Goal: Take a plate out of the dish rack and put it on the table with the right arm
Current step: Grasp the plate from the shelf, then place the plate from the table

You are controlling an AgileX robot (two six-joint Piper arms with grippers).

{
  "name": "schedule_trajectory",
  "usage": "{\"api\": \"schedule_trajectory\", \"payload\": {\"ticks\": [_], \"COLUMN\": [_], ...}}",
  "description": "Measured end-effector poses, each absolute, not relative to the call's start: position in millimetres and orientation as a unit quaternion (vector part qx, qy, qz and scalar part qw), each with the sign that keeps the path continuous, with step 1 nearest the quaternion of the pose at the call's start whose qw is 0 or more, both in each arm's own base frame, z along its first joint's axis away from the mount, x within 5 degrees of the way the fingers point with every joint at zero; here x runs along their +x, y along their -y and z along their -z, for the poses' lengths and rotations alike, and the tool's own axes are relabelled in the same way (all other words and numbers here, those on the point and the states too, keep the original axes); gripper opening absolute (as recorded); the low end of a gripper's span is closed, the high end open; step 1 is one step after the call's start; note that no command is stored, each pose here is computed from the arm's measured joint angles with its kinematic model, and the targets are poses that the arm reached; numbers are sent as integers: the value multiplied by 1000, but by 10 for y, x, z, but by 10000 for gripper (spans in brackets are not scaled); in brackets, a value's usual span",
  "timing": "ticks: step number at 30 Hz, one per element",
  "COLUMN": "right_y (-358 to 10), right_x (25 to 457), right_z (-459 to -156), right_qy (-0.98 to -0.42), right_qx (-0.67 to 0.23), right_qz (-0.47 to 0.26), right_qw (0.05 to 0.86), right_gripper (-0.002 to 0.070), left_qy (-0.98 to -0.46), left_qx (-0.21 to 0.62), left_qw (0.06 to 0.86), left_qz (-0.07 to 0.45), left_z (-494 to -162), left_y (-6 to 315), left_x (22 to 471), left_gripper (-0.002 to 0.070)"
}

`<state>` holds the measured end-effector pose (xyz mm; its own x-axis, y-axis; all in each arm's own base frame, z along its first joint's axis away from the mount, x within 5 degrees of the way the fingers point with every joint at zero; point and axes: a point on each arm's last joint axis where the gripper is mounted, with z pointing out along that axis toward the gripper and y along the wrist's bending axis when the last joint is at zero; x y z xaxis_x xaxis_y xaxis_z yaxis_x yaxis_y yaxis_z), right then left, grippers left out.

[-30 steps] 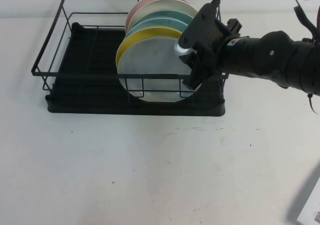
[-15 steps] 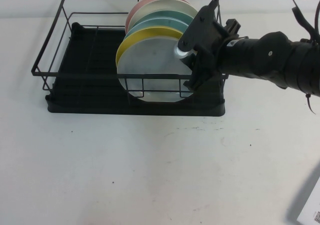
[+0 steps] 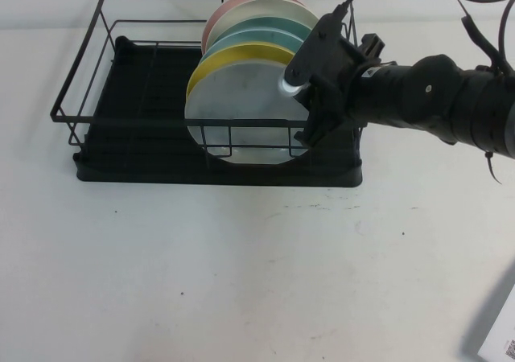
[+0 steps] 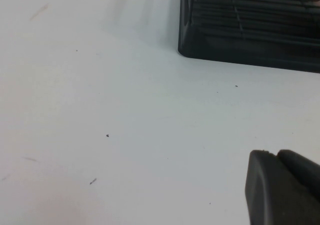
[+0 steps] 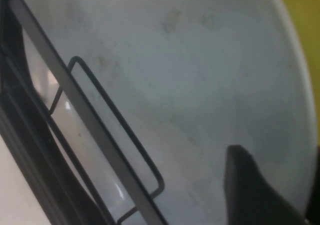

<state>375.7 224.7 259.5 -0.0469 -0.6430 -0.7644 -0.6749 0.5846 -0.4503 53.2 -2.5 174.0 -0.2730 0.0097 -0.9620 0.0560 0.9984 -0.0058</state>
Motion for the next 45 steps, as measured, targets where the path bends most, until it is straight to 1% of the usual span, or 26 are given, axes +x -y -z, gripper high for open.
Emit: {"api": "schedule_trajectory", "payload": {"ticks": [2,5,6,11,14,24,30,33,35,38,41,45], "right_y": [-2246,-2246,-2246,-2217,-2186,-2034,-1891,-1802,-1752,-1678,-1625,-1589], "right_x": [3759,3759,3760,3771,3743,3438,3128,2939,2822,2638,2477,2301], "right_z": [-2596,-2596,-2598,-2604,-2715,-3429,-3877,-3987,-4012,-3964,-3775,-3426], "right_qy": [-723,-723,-723,-725,-723,-695,-694,-709,-726,-757,-798,-859], "right_qx": [-455,-455,-454,-452,-445,-413,-368,-338,-313,-278,-242,-191], "right_qz": [-15,-15,-14,-14,-18,-42,-93,-129,-161,-205,-244,-280], "right_qw": [519,519,520,519,528,587,613,605,591,555,495,385], "right_gripper": [151,55,37,32,32,31,31,31,31,31,30,30], "left_qy": [-798,-798,-798,-798,-798,-798,-798,-798,-798,-798,-798,-798], "left_qx": [21,21,21,21,21,21,21,21,21,21,21,21], "left_qw": [603,603,603,603,603,603,603,603,603,603,603,603], "left_qz": [19,19,19,19,19,19,19,19,19,19,19,19], "left_z": [-1740,-1740,-1740,-1740,-1740,-1740,-1740,-1740,-1740,-1740,-1740,-1740], "left_y": [25,25,25,25,25,25,25,25,25,25,25,25], "left_x": [532,532,532,532,532,532,532,532,532,532,532,532], "left_gripper": [-4,-4,-4,-4,-4,-4,-4,-4,-4,-4,-4,-4]}}
